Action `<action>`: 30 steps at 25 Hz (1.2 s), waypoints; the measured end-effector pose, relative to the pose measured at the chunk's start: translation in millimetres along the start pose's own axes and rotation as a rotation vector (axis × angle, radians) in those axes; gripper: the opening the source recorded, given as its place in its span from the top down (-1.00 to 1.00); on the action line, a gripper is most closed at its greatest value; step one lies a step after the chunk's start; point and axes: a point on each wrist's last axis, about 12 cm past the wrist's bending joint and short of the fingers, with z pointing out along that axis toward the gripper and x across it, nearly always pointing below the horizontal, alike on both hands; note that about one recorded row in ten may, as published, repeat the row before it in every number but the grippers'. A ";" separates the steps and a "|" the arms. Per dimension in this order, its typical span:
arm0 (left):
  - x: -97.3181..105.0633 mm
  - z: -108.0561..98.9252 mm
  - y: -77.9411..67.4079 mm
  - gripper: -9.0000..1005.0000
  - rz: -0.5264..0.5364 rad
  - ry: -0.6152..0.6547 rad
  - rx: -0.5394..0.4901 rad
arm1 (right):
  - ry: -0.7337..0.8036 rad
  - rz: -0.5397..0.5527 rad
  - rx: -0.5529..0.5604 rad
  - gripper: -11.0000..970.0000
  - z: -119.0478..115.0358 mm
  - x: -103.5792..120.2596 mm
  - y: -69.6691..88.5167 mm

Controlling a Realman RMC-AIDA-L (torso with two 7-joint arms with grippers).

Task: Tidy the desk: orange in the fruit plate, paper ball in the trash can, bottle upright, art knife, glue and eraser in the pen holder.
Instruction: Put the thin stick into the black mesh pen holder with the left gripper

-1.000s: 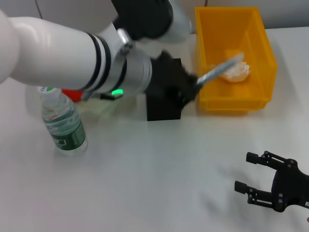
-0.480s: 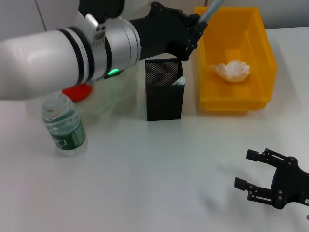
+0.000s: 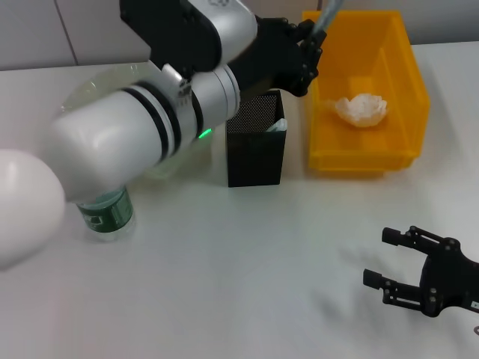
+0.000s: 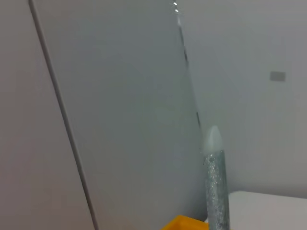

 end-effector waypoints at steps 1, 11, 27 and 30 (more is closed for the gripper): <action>2.2 0.7 -2.8 0.72 -0.002 -0.005 -0.009 | 0.000 0.001 0.000 -0.66 0.0 -0.1 -0.2; 34.7 -1.4 -26.0 0.72 -0.026 -0.059 -0.154 | 0.012 -0.002 0.001 -0.66 -0.3 0.6 -1.0; 73.7 -6.1 -28.9 0.73 -0.101 -0.095 -0.220 | 0.027 -0.008 -0.012 -0.66 1.0 0.9 -1.2; 78.5 -6.3 -27.3 0.73 -0.110 -0.093 -0.218 | 0.027 -0.008 -0.012 -0.66 0.9 1.0 -1.1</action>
